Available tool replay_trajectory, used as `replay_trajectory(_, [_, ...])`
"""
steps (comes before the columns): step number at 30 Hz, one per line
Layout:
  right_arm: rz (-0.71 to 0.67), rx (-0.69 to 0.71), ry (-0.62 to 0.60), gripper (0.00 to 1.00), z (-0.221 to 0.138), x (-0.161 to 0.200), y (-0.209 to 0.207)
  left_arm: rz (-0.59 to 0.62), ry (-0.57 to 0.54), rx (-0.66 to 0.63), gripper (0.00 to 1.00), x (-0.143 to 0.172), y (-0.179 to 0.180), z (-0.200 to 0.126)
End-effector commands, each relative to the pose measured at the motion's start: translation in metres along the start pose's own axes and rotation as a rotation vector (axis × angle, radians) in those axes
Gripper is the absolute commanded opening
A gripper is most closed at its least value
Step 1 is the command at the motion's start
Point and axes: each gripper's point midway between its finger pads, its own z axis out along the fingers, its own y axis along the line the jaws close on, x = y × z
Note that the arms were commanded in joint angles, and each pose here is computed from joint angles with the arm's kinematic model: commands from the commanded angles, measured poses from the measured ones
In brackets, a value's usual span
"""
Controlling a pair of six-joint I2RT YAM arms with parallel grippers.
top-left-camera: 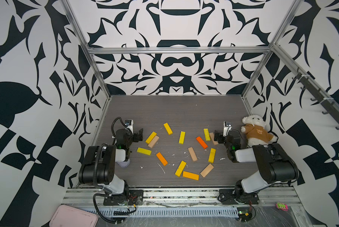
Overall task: Assemble the number 8 with building blocks
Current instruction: Move the building block to the center of the board.
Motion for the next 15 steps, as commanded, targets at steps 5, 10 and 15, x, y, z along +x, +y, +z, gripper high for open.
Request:
replay_trajectory(5, [0.021,0.026,-0.068,1.00,-0.003,-0.032,-0.005,0.007,-0.074,-0.021,0.99,-0.017,0.003,-0.005])
replay_trajectory(10, [-0.061,0.057,-0.053,1.00,-0.016,-0.057,0.005,0.030,-0.104,-0.064,0.99,-0.040,0.001,-0.022])
replay_trajectory(15, [-0.021,0.014,-0.051,1.00,-0.037,-0.097,0.030,-0.027,-0.093,-0.065,0.99,-0.077,-0.011,-0.044])
